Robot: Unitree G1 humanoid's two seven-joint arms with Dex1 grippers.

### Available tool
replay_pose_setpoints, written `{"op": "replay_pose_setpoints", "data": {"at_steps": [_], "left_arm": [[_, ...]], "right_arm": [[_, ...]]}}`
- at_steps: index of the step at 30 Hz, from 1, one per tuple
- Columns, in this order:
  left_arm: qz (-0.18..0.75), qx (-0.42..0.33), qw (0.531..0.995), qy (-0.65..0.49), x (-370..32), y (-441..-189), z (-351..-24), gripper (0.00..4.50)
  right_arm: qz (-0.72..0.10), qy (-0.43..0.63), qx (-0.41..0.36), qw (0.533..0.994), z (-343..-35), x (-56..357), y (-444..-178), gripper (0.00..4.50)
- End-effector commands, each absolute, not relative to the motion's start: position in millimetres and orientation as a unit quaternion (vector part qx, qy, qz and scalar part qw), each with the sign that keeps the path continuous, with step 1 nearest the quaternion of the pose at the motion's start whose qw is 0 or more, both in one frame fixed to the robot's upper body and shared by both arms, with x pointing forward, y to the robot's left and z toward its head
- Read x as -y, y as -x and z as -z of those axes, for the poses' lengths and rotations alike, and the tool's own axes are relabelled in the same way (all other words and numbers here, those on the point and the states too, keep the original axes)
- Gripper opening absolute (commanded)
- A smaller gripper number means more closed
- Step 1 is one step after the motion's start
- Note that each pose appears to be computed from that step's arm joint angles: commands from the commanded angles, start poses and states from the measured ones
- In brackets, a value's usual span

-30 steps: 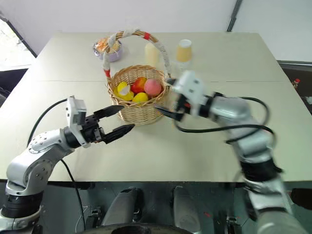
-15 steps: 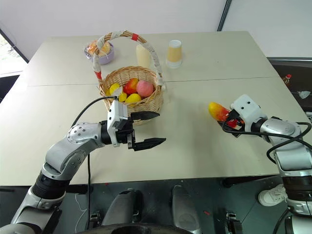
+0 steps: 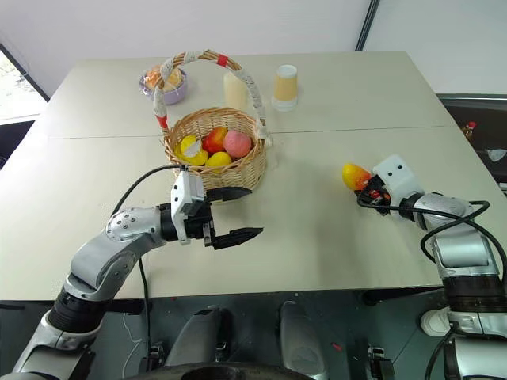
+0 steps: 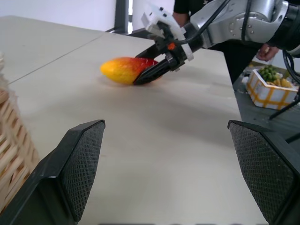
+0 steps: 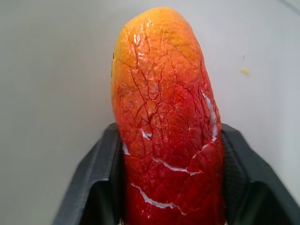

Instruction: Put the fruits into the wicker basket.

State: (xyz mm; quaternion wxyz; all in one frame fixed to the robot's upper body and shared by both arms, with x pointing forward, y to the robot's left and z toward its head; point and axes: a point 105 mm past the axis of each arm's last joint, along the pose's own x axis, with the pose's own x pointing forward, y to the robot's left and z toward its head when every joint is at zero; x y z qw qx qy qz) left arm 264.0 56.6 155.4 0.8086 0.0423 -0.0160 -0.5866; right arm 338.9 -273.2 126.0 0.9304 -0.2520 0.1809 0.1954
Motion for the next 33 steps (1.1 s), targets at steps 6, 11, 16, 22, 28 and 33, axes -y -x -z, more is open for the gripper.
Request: {"op": "replay_pose_setpoints", "data": {"at_steps": [6, 11, 16, 22, 28, 33], "left_arm": [[0.480, 0.037, 0.876, -0.023, -131.8, -265.7, -176.0, 4.50], [0.444, 0.024, 0.895, -0.043, -156.6, -264.0, -174.2, 4.50], [0.433, 0.034, 0.900, -0.043, -155.1, -260.8, -178.2, 4.50], [0.432, 0.044, 0.900, -0.034, -144.5, -258.5, -180.2, 4.50], [0.436, 0.046, 0.898, -0.027, -137.8, -259.7, -181.0, 4.50], [0.442, 0.045, 0.896, -0.026, -136.4, -262.4, -181.7, 4.50]], "right_arm": [[-0.471, 0.297, 0.048, 0.829, -218.4, 136.7, -295.0, 1.92], [-0.509, 0.272, 0.107, 0.810, -233.7, 59.2, -310.7, 1.92], [-0.487, 0.288, 0.110, 0.817, -239.1, 9.6, -339.6, 1.92], [-0.453, 0.311, 0.098, 0.830, -239.6, -2.9, -366.9, 2.86], [-0.467, 0.286, 0.147, 0.823, -258.4, -6.3, -353.4, 4.46], [-0.509, 0.220, 0.175, 0.814, -273.3, 20.5, -322.5, 4.46]]}}
